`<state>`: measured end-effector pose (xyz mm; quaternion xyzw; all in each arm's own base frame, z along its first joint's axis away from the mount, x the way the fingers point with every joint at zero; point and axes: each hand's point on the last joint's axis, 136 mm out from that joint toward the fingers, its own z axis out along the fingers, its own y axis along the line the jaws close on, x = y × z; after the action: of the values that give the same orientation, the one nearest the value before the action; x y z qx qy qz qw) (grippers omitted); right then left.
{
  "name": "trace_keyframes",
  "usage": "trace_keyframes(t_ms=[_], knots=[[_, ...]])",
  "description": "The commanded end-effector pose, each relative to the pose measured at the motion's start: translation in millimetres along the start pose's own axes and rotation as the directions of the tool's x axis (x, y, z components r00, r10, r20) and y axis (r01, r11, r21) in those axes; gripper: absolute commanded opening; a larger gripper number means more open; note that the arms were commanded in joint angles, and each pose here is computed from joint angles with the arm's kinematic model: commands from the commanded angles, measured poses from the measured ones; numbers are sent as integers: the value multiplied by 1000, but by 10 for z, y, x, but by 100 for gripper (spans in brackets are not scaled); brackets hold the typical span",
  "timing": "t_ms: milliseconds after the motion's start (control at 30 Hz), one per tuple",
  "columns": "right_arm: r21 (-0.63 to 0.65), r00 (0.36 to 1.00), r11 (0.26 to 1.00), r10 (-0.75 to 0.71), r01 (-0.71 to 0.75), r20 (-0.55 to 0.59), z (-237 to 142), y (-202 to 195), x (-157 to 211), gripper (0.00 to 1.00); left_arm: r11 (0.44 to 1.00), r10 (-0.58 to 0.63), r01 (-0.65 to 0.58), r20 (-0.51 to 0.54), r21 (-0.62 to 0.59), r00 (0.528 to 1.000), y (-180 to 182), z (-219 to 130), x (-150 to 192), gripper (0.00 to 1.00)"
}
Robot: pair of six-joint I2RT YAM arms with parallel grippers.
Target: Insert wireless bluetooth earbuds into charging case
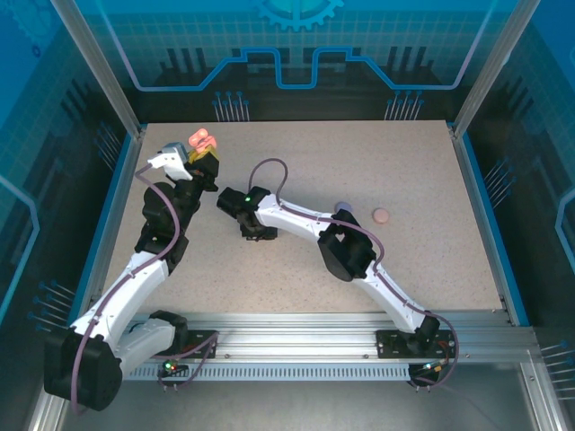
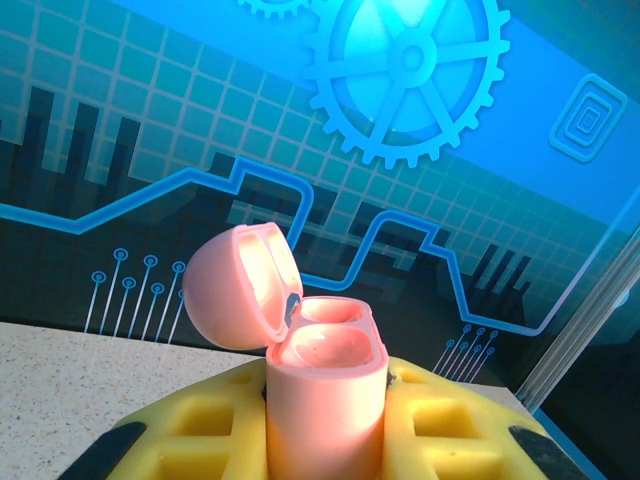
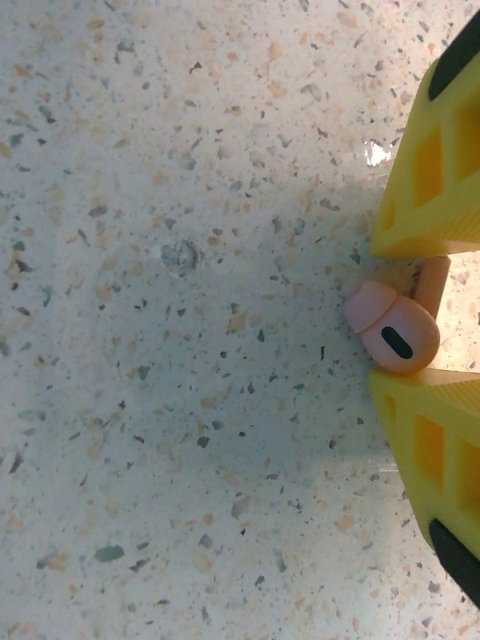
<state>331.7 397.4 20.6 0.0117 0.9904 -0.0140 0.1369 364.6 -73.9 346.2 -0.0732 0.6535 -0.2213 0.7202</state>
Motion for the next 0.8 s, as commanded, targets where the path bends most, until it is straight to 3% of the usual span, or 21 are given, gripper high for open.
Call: trace_keyframes(t_ms=[0, 167, 533, 767], knots=[[57, 997, 997, 47, -43, -67, 126, -130, 119, 34, 999, -17, 16, 39, 38, 999, -99, -13, -171, 0], [24, 999, 1000, 4, -3, -38, 166, -72, -10, 35, 999, -21, 19, 40, 42, 999, -109, -15, -183, 0], [-10, 964, 964, -264, 264, -18, 215, -122, -114, 38, 999, -17, 15, 35, 49, 999, -126, -16, -182, 0], [-55, 959, 959, -279, 276, -44, 273, -113, -97, 37, 999, -18, 17, 26, 48, 999, -117, 2, -150, 0]])
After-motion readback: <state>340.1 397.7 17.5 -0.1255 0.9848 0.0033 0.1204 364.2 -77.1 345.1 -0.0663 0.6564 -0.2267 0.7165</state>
